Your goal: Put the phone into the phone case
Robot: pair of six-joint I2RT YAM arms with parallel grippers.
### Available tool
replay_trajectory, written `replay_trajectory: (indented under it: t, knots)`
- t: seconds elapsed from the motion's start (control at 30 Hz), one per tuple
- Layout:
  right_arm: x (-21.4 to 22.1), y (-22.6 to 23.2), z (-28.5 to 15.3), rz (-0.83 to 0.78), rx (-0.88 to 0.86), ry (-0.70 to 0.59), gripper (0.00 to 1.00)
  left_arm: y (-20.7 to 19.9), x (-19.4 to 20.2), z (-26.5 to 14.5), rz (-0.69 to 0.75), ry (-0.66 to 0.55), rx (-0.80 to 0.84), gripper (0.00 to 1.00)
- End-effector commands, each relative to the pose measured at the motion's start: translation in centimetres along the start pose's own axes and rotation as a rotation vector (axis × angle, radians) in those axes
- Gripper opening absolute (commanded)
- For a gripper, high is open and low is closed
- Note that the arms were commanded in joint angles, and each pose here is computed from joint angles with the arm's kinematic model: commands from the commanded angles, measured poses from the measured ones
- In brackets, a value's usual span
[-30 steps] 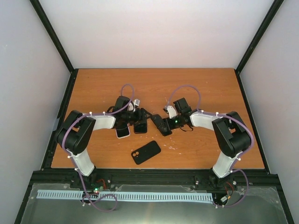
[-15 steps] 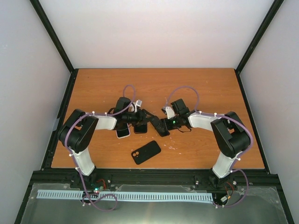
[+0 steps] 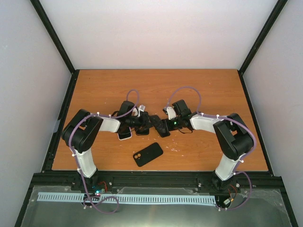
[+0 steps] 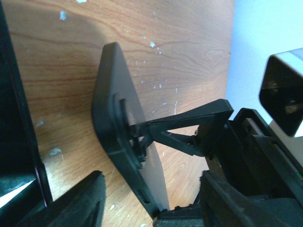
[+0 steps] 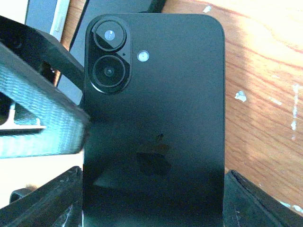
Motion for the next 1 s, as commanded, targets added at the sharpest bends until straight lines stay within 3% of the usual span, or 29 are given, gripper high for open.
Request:
replay_trajectory:
  t: [0.0,0.13,0.3,0.43,0.63,0.77,0.97]
  knots:
    - [-1.2,1.4,0.0,-0.041,-0.043,-0.051,0.68,-0.1,0.0,0.7,-0.010,0.010,0.014,0.44]
    - [-1.2,1.8,0.2,-0.049,-0.034,-0.049,0.69,-0.6,-0.2,0.6,-0.009,0.004,0.019,0.28]
    - [-0.4,2.1,0.1,-0.087,0.039,-0.034,0.77,-1.2,-0.3,0.4,-0.017,0.010,0.028,0.12]
    - [0.2,3.1,-1.4,-0.162,0.134,-0.069,0.85,-1.7,-0.4,0.2,-0.016,0.011,0.038,0.06]
    - [1.3,5.0,-3.7,-0.355,0.277,-0.151,0.87,-2.5,-0.6,-0.1,-0.013,0.018,0.042,0.06]
    - [2.1,6.0,-4.0,-0.479,0.333,-0.174,0.79,-3.4,-0.7,-0.4,-0.013,0.012,0.056,0.06]
    - [3.3,7.5,-3.6,-0.592,0.372,-0.202,0.56,-4.8,-0.6,-1.1,-0.018,0.019,0.093,0.06]
Point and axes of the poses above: each gripper's point midway between its finger pads, its own z axis out along the fingers, its own y axis along the line the jaws close on, x = y × z, the point moved 8 cm from there along -z, back along the fingers, and after that the axes turned 1 degree about -z, right-handed, at the moved point
